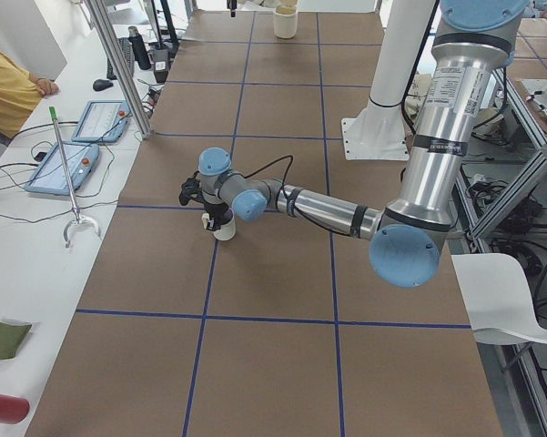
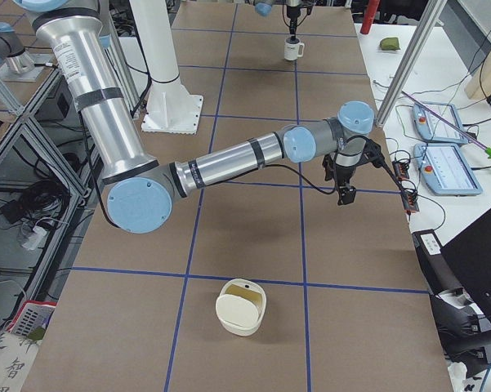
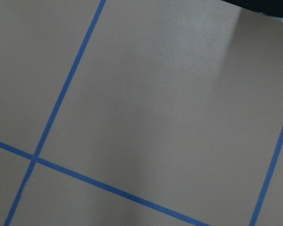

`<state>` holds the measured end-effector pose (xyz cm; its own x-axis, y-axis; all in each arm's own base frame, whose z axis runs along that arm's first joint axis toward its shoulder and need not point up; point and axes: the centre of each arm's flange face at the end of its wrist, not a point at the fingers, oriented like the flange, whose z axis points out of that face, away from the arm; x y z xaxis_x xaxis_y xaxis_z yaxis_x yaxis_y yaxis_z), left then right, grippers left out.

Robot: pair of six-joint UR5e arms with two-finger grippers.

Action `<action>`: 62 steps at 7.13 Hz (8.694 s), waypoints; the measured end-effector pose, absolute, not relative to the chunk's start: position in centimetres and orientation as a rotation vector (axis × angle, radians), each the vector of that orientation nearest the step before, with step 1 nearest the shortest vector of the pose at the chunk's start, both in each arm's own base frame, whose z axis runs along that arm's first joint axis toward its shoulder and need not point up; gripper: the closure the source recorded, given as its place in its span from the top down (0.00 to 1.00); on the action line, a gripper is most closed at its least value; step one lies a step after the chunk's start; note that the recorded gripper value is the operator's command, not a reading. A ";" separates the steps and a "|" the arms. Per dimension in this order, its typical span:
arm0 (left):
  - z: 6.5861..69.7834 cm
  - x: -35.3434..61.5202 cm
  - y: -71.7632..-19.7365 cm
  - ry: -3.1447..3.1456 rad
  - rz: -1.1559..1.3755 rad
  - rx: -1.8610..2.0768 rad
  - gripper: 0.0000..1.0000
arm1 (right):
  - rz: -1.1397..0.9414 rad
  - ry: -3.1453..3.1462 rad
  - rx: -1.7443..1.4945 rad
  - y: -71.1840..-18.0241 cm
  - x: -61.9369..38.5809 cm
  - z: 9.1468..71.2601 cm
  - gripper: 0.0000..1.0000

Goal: Left arm hands cup to right arm to dump lemon

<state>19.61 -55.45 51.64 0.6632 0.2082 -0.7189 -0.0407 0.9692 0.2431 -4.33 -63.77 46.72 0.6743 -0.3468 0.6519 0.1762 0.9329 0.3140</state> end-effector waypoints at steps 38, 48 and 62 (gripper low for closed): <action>64.2 -7.6 -43.9 0.777 0.115 0.075 1.00 | -0.290 -0.728 0.085 -51.6 4.0 63.0 1.00; 63.6 -7.5 -44.1 0.776 0.123 0.088 1.00 | -0.287 -0.727 0.078 -51.6 4.0 63.3 1.00; 63.0 -7.5 -44.6 0.775 0.129 0.100 1.00 | -0.297 -0.727 0.097 -51.9 3.9 63.0 1.00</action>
<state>-7.45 -44.59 63.02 0.7071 0.1524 -0.6905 -0.0790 0.9874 0.1371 3.90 -51.85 63.01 0.7076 -0.3001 0.6397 0.2332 0.9538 0.1896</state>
